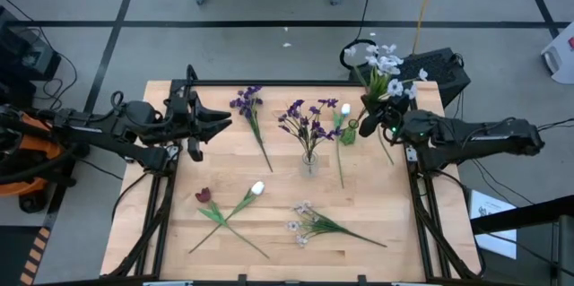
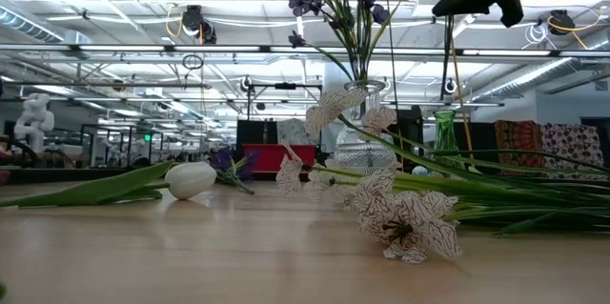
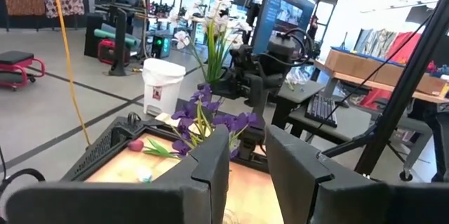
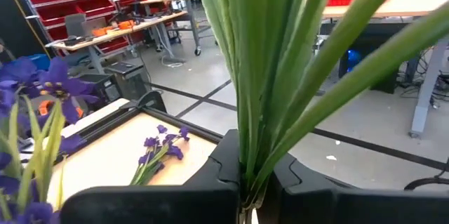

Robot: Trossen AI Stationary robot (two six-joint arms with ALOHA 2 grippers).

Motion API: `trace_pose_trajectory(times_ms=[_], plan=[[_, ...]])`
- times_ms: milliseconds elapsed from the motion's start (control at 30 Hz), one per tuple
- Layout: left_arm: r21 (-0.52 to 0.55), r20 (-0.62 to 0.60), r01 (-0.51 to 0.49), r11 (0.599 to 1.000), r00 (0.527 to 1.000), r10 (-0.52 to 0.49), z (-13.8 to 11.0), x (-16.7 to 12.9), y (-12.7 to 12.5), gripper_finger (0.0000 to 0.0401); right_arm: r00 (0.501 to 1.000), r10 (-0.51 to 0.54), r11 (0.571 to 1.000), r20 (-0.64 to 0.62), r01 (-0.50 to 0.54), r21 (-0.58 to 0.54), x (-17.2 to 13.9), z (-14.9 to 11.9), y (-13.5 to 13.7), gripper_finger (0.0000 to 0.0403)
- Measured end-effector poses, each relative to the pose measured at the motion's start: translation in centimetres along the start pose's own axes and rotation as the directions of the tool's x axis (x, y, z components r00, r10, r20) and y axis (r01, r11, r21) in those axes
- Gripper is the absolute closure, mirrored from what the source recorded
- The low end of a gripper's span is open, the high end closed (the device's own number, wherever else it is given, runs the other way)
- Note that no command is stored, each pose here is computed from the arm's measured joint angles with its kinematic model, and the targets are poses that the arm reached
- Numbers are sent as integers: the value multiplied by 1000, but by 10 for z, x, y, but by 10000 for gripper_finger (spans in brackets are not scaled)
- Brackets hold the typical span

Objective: Sort flowers into vase by color
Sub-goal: Put the top white flowers into the transparent green vase

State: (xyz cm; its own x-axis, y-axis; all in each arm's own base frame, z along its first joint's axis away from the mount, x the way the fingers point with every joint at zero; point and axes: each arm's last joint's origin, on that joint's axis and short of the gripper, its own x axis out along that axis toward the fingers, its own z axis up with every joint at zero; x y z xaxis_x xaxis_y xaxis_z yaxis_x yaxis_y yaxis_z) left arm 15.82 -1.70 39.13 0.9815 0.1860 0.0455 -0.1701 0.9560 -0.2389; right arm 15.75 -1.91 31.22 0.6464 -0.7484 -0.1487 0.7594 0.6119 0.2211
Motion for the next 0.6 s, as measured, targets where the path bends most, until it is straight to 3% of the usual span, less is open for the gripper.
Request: trace_pose_trajectory(times_ms=[600], plan=[[-5,-1,-7,1000,1000,7,0,0,0,302,993,-112,989,-43,108,-97,21,-10,-3,399]])
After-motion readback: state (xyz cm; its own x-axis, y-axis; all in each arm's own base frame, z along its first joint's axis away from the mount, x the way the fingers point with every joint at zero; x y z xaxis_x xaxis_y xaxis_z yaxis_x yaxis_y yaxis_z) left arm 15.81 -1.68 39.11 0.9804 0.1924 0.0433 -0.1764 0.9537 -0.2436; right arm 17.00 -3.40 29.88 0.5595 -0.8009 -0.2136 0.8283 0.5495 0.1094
